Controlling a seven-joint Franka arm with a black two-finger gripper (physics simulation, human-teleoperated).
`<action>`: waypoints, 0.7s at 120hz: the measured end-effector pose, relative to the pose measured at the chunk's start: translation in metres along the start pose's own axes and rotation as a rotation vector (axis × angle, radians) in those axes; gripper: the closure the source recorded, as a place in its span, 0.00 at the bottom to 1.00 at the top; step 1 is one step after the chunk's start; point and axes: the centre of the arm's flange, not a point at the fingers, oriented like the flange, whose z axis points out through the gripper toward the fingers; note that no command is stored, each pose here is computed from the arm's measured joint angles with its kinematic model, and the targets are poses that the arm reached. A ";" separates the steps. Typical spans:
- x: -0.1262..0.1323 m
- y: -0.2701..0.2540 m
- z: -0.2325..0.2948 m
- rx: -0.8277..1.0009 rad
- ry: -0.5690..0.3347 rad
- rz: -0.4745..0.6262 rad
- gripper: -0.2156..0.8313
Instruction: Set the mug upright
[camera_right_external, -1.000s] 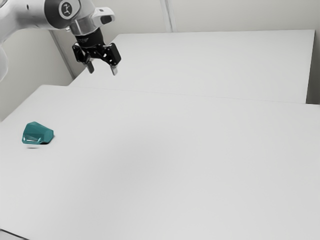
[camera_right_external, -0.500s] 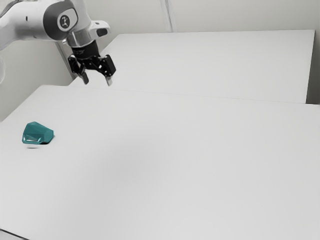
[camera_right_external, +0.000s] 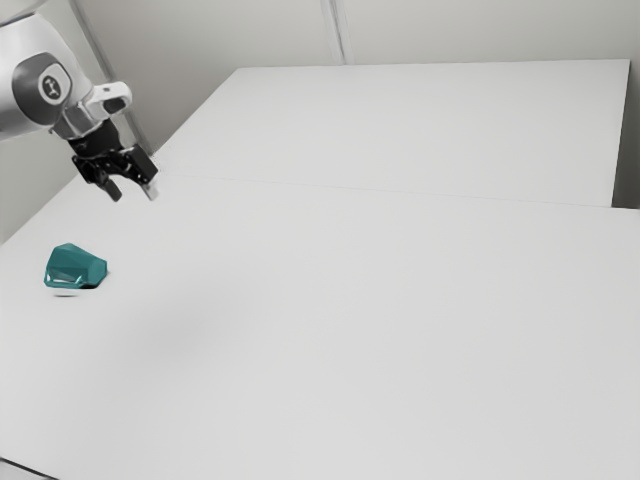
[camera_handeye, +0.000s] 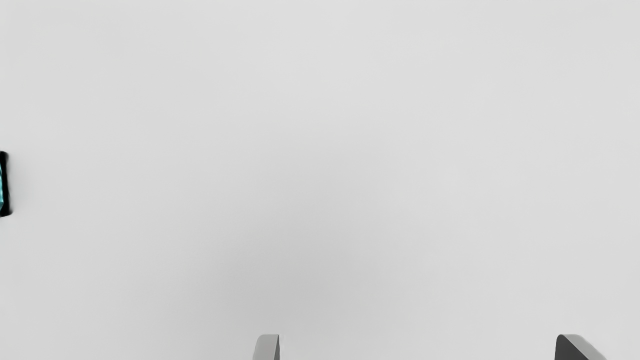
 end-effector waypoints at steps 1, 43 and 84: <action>-0.001 -0.005 0.000 -0.002 0.001 -0.001 0.21; -0.013 -0.152 0.036 -0.092 0.052 0.052 0.21; -0.023 -0.250 0.064 -0.176 0.105 0.118 0.21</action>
